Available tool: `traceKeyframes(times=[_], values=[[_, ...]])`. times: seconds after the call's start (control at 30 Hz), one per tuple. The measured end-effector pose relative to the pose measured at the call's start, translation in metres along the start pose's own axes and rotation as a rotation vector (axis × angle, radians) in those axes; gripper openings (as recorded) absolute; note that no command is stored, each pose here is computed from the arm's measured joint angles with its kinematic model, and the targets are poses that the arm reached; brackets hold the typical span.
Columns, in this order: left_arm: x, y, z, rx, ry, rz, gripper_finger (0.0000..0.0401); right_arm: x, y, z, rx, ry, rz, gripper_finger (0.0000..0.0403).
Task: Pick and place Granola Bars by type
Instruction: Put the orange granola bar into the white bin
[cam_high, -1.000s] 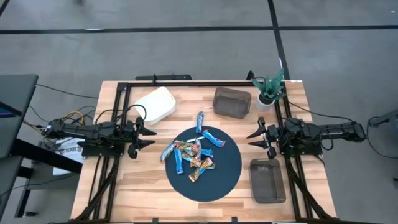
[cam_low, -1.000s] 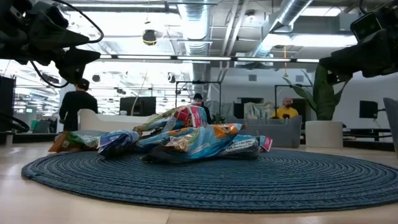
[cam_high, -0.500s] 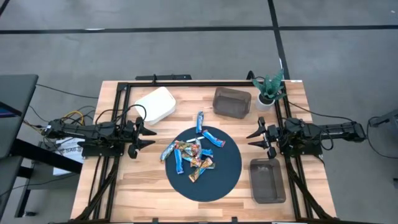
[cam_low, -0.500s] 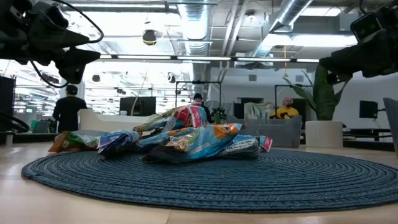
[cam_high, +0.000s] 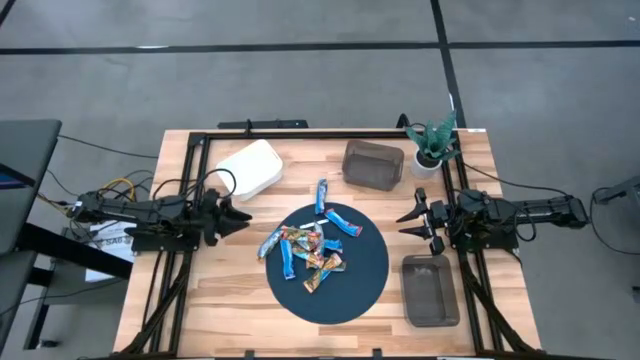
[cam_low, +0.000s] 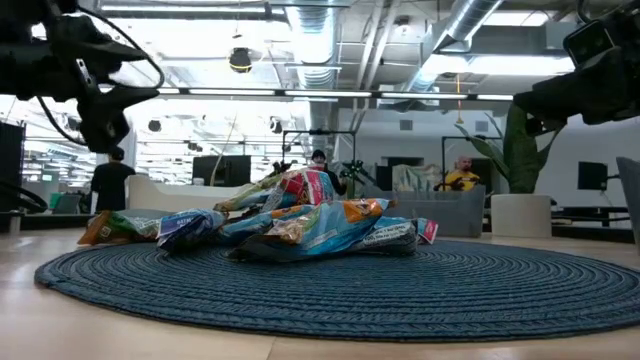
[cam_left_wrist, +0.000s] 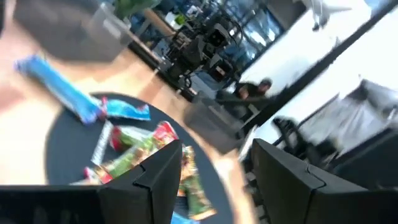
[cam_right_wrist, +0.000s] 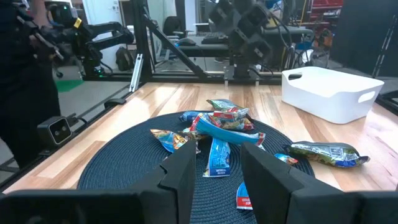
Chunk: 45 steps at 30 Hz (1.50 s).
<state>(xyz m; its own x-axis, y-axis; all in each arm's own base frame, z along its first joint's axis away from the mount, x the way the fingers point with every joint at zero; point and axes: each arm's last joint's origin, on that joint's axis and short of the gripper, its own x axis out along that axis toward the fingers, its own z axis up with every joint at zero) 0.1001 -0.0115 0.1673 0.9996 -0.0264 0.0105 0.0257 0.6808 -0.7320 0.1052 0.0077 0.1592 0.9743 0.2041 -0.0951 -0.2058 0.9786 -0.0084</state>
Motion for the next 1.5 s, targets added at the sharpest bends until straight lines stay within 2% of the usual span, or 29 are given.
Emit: traceKeyframes(times=[0.13, 0.27, 0.37, 0.57, 0.63, 0.73, 0.8, 0.9, 1.03, 1.13, 1.33, 1.5], values=[[0.0, 0.002, 0.004, -0.113, -0.112, 0.079, 0.0187, 0.0, 0.0, 0.0, 0.0, 0.0, 0.0, 0.0119], [-0.002, 0.004, 0.009, -0.137, -0.274, 0.191, 0.0187, 0.0, 0.0, 0.0, 0.0, 0.0, 0.0, 0.0119], [-0.003, 0.004, 0.012, -0.166, -0.346, 0.221, 0.0187, 0.0, 0.0, 0.0, -0.011, 0.002, -0.007, 0.0119], [-0.004, -0.004, 0.021, -0.227, -0.435, 0.153, 0.0187, -0.002, -0.011, 0.0, -0.23, 0.04, -0.281, 0.0119], [-0.005, -0.006, 0.022, -0.243, -0.44, 0.151, 0.0187, -0.002, -0.013, 0.0, -0.245, 0.05, -0.33, 0.0119], [-0.005, -0.011, 0.028, -0.243, -0.454, 0.154, 0.0187, -0.003, -0.014, 0.0, -0.243, 0.044, -0.337, 0.0119], [-0.004, -0.016, 0.032, -0.232, -0.433, 0.158, 0.0187, -0.002, -0.013, 0.004, -0.132, -0.021, -0.307, 0.0119], [0.002, -0.027, 0.039, -0.207, -0.331, 0.189, 0.0187, -0.003, -0.012, 0.016, 0.222, -0.196, -0.252, 0.0119], [0.017, -0.035, 0.044, -0.145, -0.17, 0.336, 0.0187, -0.008, -0.013, 0.033, 0.696, -0.443, -0.169, 0.0119], [0.031, -0.039, 0.049, -0.113, -0.128, 0.444, 0.0187, -0.013, -0.014, 0.043, 0.947, -0.602, -0.113, 0.0119], [0.059, -0.033, 0.057, -0.074, -0.062, 0.608, 0.0187, -0.019, -0.018, 0.049, 0.995, -0.786, -0.238, 0.0119], [0.076, -0.021, 0.058, -0.111, 0.062, 0.634, 0.0187, -0.018, -0.019, 0.048, 0.982, -0.778, -0.277, 0.0119]])
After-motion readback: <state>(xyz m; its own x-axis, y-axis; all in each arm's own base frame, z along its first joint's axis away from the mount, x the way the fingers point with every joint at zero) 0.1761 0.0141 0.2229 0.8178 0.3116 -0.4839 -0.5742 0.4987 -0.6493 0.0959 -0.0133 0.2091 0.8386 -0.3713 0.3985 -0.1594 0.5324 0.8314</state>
